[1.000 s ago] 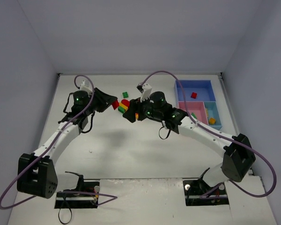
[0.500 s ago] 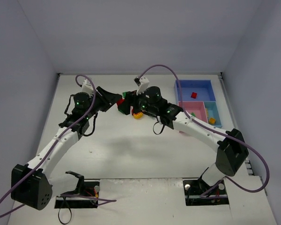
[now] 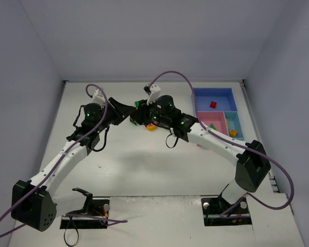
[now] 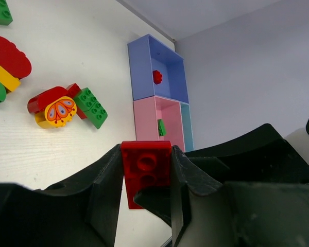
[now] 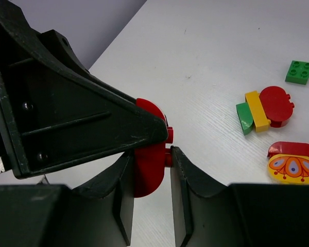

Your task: Sort the legos into containers by color

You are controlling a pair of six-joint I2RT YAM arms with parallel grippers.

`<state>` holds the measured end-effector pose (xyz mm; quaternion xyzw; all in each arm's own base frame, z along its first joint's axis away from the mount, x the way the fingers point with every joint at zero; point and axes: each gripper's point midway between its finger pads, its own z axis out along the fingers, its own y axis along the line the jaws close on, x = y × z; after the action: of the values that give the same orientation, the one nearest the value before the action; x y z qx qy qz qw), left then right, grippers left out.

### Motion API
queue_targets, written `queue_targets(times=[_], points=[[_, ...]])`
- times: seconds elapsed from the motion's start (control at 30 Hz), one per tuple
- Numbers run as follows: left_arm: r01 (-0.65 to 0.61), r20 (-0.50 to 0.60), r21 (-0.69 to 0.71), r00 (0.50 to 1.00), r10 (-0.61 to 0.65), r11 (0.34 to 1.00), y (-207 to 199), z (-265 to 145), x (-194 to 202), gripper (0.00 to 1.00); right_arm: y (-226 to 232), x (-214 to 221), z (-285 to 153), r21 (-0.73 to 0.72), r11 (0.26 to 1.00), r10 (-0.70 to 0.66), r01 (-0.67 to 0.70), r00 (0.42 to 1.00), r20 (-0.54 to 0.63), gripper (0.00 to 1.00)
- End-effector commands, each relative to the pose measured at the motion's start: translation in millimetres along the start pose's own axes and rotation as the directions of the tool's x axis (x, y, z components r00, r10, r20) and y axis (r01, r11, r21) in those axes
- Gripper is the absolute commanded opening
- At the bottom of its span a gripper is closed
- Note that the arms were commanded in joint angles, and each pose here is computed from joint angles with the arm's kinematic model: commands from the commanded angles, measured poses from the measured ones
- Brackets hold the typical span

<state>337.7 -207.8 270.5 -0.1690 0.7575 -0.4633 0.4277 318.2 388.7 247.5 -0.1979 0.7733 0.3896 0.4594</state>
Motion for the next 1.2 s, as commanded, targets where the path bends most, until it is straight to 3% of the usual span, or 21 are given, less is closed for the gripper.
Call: queue_targets(times=[0.0, 0.03, 0.1, 0.13, 0.17, 0.23, 0.27, 0.3, 0.47, 0.5, 0.63, 0.8, 0.97, 1.17], points=[[-0.020, 0.030, 0.068, 0.999, 0.018, 0.998, -21.3, -5.5, -6.4, 0.13, 16.7, -45.1, -7.7, -0.028, 0.998, -0.053, 0.057, 0.987, 0.150, 0.17], [-0.020, 0.029, 0.066, 0.999, 0.018, 0.998, -20.8, -5.2, -6.2, 0.13, 14.4, -42.3, -7.4, -0.022, 0.998, -0.061, 0.065, 0.988, 0.144, 0.11], [-0.026, 0.028, 0.060, 0.999, 0.024, 0.998, -19.1, -5.1, -5.6, 0.26, 8.0, -40.3, -8.5, 0.006, 0.997, -0.071, 0.071, 0.987, 0.144, 0.00], [-0.028, 0.031, 0.057, 0.999, 0.026, 0.998, -19.6, -5.9, -6.7, 0.32, 4.6, -38.9, -9.1, 0.021, 0.997, -0.082, 0.080, 0.986, 0.143, 0.00], [-0.031, 0.024, 0.040, 0.999, 0.030, 0.999, -16.0, -6.2, -5.1, 0.49, -5.7, -36.7, -10.7, 0.055, 0.995, -0.085, 0.077, 0.986, 0.141, 0.00], [-0.051, 0.033, -0.014, 0.998, 0.052, 0.999, -7.0, -7.4, -7.9, 0.66, -21.3, -34.6, -13.2, 0.097, 0.992, -0.093, 0.081, 0.987, 0.130, 0.00], [-0.072, 0.037, -0.037, 0.997, 0.074, 0.997, -3.4, -8.2, -9.5, 0.79, -37.7, -34.5, -16.3, 0.137, 0.988, -0.094, 0.077, 0.988, 0.126, 0.00], [-0.086, 0.046, -0.058, 0.995, 0.089, 0.995, -0.9, -9.2, -12.6, 0.82, -51.2, -33.6, -19.3, 0.182, 0.980, -0.098, 0.075, 0.988, 0.119, 0.00], [-0.203, 0.067, -0.270, 0.971, 0.229, 0.941, 24.2, -21.9, -36.8, 0.87, -145.8, -35.2, -46.8, 0.440, 0.897, -0.087, 0.037, 0.992, 0.094, 0.00], [-0.220, 0.046, -0.311, 0.968, 0.246, 0.925, 32.1, -24.0, -36.2, 0.87, -182.4, -39.9, -64.1, 0.553, 0.833, -0.087, 0.015, 0.991, 0.104, 0.00], [-0.319, -0.018, -0.378, 0.941, 0.338, 0.869, 41.5, -23.9, -43.2, 0.87, -270.1, -47.5, -106.0, 0.755, 0.654, -0.066, -0.036, 0.992, 0.105, 0.00], [-0.421, -0.152, -0.417, 0.906, 0.395, 0.805, 58.9, -11.6, -38.1, 0.87, -344.3, -54.8, -141.4, 0.865, 0.492, -0.032, -0.100, 0.991, 0.133, 0.04], [-0.487, -0.290, -0.429, 0.872, 0.395, 0.761, 80.9, 15.5, -28.9, 0.87, -403.3, -45.0, -149.9, 0.912, 0.390, 0.037, -0.127, 0.992, 0.123, 0.19], [-0.491, -0.359, -0.458, 0.865, 0.352, 0.741, 94.6, 57.7, -31.1, 0.87, -427.6, -31.4, -145.0, 0.921, 0.367, 0.079, -0.132, 0.991, 0.111, 0.48]])
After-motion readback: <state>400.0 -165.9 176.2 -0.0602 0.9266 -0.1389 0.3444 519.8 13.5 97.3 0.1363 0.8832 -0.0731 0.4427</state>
